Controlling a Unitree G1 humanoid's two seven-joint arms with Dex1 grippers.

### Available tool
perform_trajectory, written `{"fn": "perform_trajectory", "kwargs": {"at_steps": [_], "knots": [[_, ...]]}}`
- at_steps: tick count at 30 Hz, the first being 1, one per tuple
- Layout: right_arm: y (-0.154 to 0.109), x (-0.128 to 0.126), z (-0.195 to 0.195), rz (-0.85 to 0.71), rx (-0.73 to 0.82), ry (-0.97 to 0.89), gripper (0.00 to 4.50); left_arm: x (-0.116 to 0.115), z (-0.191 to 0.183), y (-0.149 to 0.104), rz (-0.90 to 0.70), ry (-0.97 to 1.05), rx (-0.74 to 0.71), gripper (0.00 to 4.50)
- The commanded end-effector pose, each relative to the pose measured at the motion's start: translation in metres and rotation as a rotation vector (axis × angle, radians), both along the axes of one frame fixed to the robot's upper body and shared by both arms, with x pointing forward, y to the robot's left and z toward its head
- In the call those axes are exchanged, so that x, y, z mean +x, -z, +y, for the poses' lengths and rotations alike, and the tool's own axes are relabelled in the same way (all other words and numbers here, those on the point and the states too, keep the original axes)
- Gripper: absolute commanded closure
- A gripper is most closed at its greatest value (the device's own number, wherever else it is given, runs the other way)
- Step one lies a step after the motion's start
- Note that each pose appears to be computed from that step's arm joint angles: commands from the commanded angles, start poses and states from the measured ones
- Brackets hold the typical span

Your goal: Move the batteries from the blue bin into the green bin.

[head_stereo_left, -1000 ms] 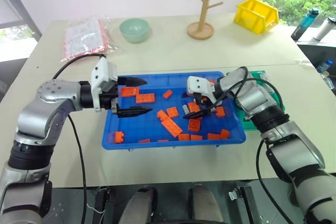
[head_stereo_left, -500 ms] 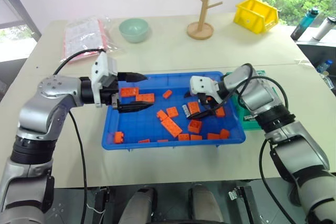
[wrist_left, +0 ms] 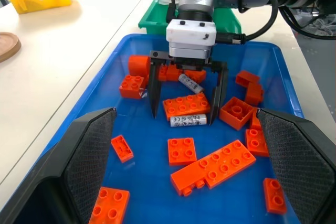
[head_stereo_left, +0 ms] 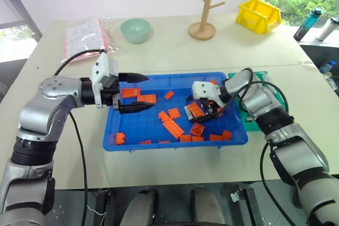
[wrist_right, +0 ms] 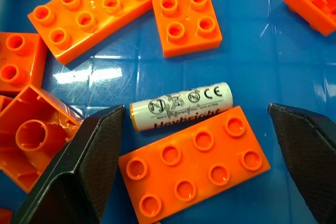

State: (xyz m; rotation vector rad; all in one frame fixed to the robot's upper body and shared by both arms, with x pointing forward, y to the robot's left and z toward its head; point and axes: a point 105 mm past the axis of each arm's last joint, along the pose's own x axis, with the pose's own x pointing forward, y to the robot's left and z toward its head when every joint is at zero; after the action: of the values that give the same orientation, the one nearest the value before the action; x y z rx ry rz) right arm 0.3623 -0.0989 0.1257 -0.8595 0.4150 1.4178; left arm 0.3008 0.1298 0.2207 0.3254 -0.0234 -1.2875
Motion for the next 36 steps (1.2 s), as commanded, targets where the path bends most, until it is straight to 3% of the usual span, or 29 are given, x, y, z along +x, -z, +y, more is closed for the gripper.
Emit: {"fn": "perform_trajectory", "kwargs": {"at_steps": [1,4,9,16,22,25,29,33,36], "knots": [[-0.004,0.002,0.007,-0.023,0.013,-0.012,0.93,0.000,0.001,-0.013,-0.061,-0.001,-0.005,0.00],[-0.005,0.003,0.008,-0.029,0.034,-0.003,2.26,0.000,0.001,-0.013,-0.063,-0.002,-0.005,0.00],[-0.014,0.005,0.008,-0.061,0.077,0.031,2.25,0.000,0.002,-0.013,-0.063,-0.002,-0.003,0.00],[-0.079,0.000,-0.005,-0.106,0.345,0.260,2.25,-0.001,0.004,-0.010,-0.055,-0.002,-0.001,0.00],[-0.118,-0.025,-0.083,-0.164,0.452,0.561,2.25,-0.002,0.010,-0.008,-0.039,-0.010,-0.003,0.00],[-0.119,-0.033,-0.123,-0.197,0.423,0.712,2.25,-0.003,0.012,-0.007,-0.032,-0.005,0.005,0.00],[-0.101,-0.052,-0.160,-0.190,0.354,0.850,2.25,0.000,0.011,-0.007,-0.030,0.014,0.014,0.00],[-0.082,-0.057,-0.169,-0.196,0.293,0.913,0.21,0.005,0.006,-0.010,-0.035,0.032,0.011,0.00],[-0.087,-0.054,-0.171,-0.239,0.278,0.919,0.04,0.006,0.003,-0.011,-0.039,0.041,0.011,0.00]]}}
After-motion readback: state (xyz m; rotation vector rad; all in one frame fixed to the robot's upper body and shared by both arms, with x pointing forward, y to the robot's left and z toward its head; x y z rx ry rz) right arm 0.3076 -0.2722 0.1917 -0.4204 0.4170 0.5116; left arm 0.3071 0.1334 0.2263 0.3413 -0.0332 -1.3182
